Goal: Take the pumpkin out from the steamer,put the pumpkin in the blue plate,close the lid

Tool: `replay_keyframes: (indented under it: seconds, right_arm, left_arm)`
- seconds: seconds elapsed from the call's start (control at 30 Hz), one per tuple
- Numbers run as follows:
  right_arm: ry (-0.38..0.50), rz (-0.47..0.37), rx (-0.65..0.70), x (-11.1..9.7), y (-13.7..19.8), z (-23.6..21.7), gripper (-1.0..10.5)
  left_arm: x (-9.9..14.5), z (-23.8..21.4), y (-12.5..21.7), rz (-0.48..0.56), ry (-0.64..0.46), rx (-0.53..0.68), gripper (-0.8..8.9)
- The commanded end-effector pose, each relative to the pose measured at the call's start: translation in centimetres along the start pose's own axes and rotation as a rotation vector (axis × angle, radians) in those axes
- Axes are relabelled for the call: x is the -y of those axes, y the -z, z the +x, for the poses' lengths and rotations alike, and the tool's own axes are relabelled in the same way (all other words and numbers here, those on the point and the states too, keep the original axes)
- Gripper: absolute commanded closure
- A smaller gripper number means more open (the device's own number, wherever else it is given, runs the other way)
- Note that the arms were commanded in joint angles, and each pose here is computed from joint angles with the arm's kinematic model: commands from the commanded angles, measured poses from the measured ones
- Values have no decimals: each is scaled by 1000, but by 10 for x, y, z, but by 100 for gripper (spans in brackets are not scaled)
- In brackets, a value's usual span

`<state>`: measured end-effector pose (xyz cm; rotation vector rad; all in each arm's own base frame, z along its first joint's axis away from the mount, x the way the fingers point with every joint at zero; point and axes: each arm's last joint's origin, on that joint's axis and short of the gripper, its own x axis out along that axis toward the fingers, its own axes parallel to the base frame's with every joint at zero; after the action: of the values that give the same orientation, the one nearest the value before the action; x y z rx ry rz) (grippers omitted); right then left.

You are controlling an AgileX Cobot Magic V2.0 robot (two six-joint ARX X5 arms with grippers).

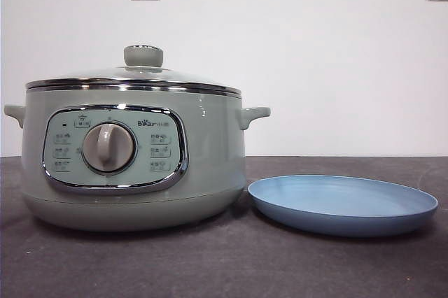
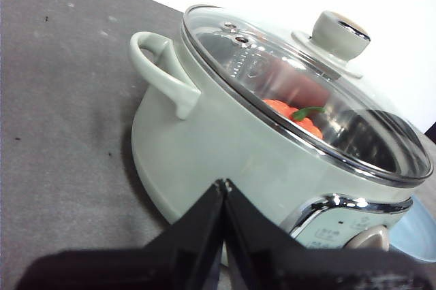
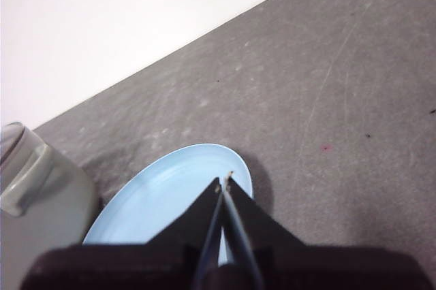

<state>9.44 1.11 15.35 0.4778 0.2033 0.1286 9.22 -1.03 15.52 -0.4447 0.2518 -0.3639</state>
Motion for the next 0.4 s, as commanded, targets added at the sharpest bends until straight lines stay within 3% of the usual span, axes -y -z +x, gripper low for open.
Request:
replay_keyframes:
  seconds: [0.03, 0.4]
  right_arm:
    - [-12, 28, -6, 0, 1, 0, 950]
    - [-47, 15, 32, -29, -52, -12, 956]
  left_arm:
    - [-1, 1, 1, -24, 5, 7, 822]
    - [21, -9, -42, -31, -9, 60, 822]
